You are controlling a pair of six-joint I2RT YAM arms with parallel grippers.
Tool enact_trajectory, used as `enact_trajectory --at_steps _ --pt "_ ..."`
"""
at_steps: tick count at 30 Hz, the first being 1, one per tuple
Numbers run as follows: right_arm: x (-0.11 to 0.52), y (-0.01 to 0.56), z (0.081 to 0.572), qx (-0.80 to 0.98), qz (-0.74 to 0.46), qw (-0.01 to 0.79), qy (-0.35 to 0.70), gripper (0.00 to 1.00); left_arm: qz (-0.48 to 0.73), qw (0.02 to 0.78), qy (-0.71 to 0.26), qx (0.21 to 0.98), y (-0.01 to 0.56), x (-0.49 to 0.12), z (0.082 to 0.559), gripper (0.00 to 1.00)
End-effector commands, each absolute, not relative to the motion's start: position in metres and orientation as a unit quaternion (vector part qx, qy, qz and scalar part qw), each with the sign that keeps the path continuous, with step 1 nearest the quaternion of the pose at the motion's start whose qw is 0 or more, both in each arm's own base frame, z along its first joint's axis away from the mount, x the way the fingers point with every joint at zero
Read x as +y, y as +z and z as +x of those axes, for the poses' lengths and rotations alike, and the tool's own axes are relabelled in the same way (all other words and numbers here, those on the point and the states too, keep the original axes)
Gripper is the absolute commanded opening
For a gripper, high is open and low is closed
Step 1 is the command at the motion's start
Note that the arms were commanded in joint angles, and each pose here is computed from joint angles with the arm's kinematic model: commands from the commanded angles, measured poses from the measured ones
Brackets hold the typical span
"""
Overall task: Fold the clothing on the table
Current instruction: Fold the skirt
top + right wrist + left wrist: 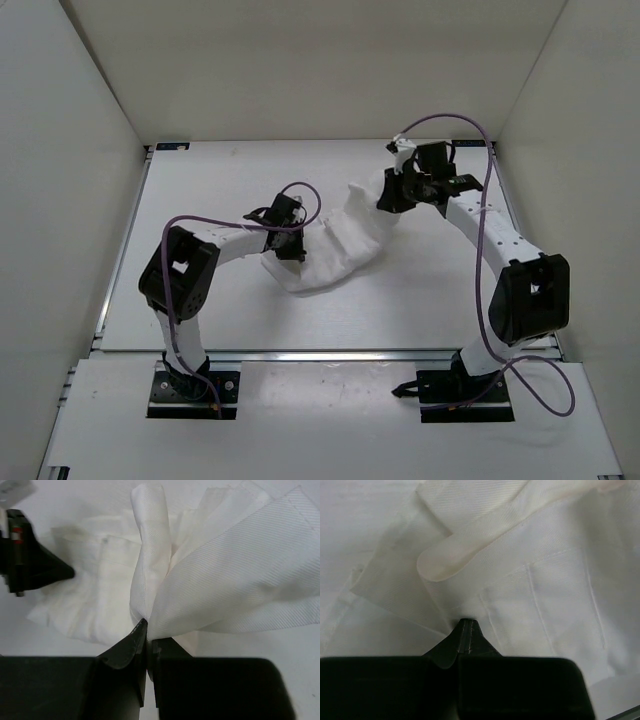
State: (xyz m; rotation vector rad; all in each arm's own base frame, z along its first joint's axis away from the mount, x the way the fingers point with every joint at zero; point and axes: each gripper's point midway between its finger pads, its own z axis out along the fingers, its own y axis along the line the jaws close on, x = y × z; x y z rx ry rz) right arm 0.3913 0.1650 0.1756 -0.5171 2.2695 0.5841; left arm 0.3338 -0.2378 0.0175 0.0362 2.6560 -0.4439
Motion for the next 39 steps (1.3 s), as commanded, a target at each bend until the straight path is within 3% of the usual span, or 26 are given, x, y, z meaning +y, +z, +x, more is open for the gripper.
enact_trajectory --at_steps 1,13,27,32,35,39 --pt "0.2 0.202 0.382 0.861 -0.248 0.373 0.242 0.0 0.012 0.184 -0.163 0.969 -0.002 -0.25 0.329 0.0" --pt "0.296 0.212 0.337 0.817 -0.283 0.346 0.364 0.0 -0.031 0.157 -0.233 0.959 -0.02 -0.268 0.329 0.0" --pt "0.343 0.129 0.304 0.835 -0.271 0.245 0.412 0.03 -0.047 0.151 -0.264 0.951 -0.018 -0.262 0.327 0.0" --pt "0.342 0.14 0.31 0.841 -0.259 0.228 0.417 0.48 -0.054 0.151 -0.275 0.948 -0.016 -0.258 0.326 0.0" --pt "0.337 0.183 0.317 0.817 -0.254 0.272 0.441 0.66 -0.056 0.155 -0.277 0.947 -0.013 -0.256 0.328 0.0" --pt "0.313 0.247 0.322 0.788 -0.244 0.363 0.433 0.73 -0.056 0.157 -0.284 0.944 -0.009 -0.253 0.331 0.0"
